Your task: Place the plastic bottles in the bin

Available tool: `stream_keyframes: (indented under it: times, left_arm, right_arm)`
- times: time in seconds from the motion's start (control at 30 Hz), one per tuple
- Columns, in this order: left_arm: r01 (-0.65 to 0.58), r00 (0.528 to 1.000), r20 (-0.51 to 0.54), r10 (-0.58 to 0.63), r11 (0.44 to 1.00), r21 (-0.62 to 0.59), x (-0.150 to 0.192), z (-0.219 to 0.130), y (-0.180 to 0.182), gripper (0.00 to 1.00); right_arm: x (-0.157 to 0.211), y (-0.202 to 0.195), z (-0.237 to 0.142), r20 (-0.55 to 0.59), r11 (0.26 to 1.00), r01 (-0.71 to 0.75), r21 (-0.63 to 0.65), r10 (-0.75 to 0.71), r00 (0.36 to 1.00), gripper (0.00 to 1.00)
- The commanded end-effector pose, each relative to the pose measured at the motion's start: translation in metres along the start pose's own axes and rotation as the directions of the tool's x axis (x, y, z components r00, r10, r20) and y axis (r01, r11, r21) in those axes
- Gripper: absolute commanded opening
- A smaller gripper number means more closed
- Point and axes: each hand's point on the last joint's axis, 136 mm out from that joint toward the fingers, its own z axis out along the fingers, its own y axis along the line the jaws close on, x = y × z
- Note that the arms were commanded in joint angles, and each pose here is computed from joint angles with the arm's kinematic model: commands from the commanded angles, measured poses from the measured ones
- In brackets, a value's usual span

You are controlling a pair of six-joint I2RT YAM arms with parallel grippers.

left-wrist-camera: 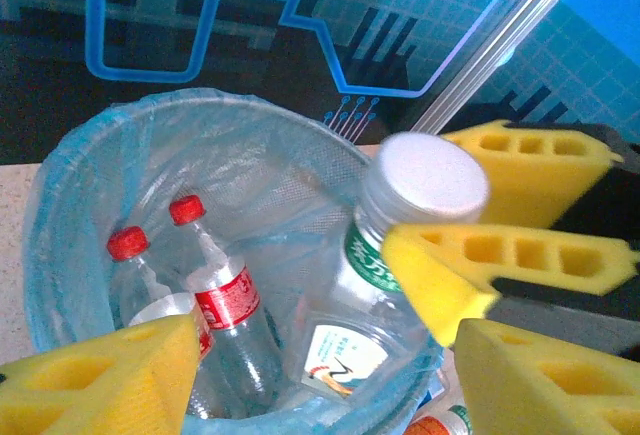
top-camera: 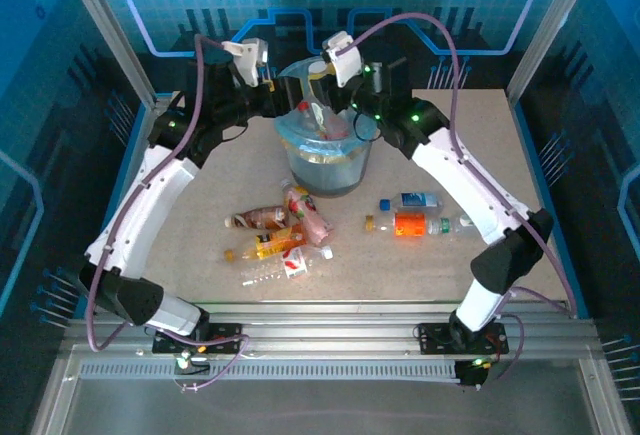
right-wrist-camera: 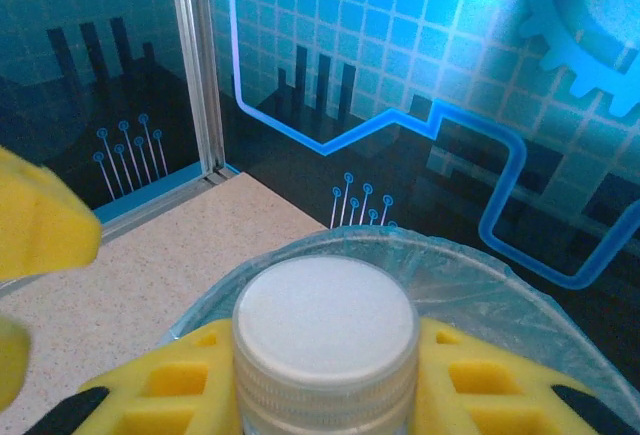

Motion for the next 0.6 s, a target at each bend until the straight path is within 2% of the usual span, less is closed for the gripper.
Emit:
stream_keyframes:
  times: [0.0,0.27,0.57]
  left_arm:
    - [0.040,0.999,-0.027,-0.040,0.999,0.012,0.008,0.002,0.004,0.70]
    - [0.062,0.997,-0.055,-0.062,0.998,-0.008,0.022,0.013,0.015,0.70]
    - [0.085,0.990,-0.112,-0.087,0.996,-0.024,0.046,0.021,0.026,0.71]
  right_arm:
    - [-0.014,-0.007,0.002,0.032,1.000,-0.021,-0.014,0.021,0.999,0.17]
    - [0.020,-0.027,0.028,-0.050,0.998,-0.057,0.013,0.057,0.997,0.25]
    - [0.067,-0.045,0.052,-0.133,0.994,-0.103,0.042,0.108,0.985,0.28]
